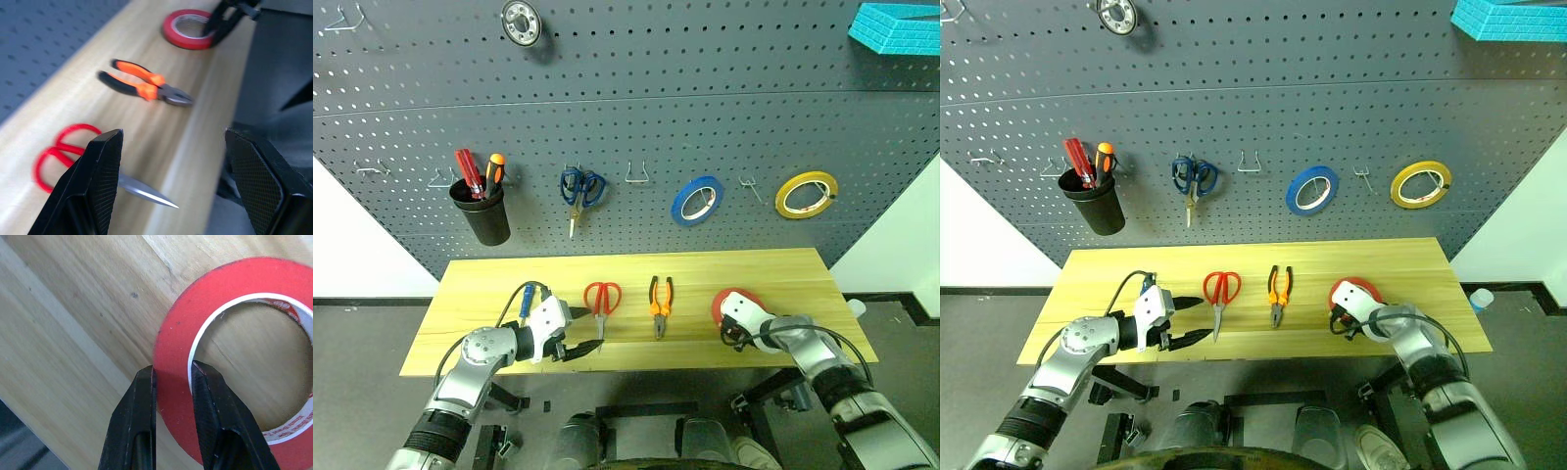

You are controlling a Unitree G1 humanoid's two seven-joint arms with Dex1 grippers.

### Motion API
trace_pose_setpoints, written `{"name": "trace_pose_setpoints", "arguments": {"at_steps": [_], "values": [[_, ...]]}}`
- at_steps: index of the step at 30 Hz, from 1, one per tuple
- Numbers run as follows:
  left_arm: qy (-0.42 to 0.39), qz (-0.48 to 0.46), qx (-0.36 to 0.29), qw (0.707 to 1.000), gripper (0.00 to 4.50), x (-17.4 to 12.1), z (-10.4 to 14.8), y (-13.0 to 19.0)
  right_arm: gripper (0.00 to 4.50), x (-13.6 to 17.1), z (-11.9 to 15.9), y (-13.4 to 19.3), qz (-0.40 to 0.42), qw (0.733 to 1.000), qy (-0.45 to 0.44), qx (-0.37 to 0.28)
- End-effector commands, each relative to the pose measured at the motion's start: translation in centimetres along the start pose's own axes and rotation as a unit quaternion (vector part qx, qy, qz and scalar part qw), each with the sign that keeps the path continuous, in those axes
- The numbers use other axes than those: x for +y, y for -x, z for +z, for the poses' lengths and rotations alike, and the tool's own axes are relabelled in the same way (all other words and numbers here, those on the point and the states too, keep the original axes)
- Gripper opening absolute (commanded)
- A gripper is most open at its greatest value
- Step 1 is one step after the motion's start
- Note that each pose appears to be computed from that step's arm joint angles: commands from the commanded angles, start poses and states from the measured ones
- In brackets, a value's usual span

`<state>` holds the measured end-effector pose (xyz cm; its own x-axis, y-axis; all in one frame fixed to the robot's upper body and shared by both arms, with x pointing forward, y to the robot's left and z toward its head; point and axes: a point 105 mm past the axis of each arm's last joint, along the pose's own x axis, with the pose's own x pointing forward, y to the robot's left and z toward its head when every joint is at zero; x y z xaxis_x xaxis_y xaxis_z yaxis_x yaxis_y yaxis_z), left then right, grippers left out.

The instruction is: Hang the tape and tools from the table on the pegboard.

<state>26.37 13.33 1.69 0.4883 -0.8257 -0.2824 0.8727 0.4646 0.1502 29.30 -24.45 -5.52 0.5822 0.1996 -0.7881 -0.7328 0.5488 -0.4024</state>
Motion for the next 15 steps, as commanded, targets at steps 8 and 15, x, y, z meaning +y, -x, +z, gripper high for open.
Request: {"name": "trace_pose_setpoints", "arguments": {"at_steps": [8,15], "values": [[-0.022,0.098,-0.231,0.968,3.45,2.9,6.5,-0.4,0.66,-5.3,5.0,5.1,-0.329,0.88,0.331,-0.091],[0.017,0.056,-0.316,0.947,3.45,2.1,9.9,-2.2,0.66,-8.3,8.8,8.5,-0.411,0.812,0.388,-0.146]]}}
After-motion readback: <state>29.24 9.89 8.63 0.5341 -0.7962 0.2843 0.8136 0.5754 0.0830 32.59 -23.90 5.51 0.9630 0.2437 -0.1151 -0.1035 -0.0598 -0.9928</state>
